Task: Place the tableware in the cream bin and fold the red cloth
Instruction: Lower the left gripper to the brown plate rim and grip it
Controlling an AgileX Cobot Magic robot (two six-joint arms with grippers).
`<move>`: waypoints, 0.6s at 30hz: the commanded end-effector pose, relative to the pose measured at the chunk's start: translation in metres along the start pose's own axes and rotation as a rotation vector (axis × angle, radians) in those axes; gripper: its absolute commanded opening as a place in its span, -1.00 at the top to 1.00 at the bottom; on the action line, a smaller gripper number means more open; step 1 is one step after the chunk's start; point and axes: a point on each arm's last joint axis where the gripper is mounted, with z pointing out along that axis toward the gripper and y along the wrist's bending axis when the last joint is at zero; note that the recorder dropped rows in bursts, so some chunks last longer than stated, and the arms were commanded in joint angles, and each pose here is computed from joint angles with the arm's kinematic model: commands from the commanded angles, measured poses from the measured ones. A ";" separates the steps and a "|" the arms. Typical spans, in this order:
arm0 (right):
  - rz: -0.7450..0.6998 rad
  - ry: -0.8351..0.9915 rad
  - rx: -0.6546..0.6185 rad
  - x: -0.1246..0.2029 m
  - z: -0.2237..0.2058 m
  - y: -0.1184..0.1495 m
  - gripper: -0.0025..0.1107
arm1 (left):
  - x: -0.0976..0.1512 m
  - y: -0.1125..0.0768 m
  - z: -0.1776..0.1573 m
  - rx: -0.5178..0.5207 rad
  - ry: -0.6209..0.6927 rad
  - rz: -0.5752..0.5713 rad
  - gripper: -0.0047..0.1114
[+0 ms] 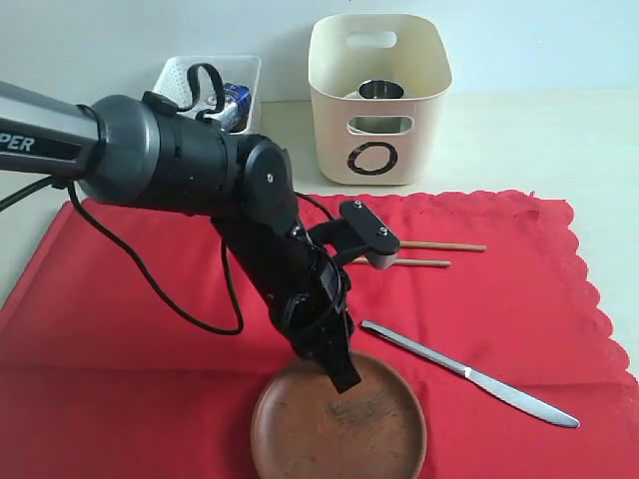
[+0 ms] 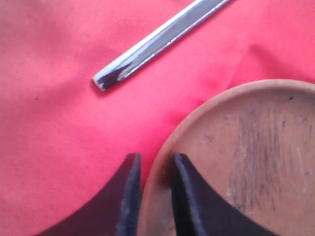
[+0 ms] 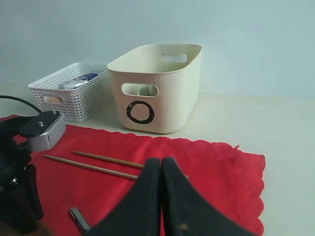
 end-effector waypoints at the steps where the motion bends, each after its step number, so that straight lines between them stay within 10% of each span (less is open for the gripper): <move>1: 0.000 -0.004 -0.002 0.001 0.000 0.000 0.96 | 0.010 0.002 0.014 0.004 0.074 0.046 0.92; 18: 0.000 -0.004 -0.002 0.001 0.000 0.000 0.96 | 0.002 0.004 -0.055 -0.001 -0.073 -0.016 0.92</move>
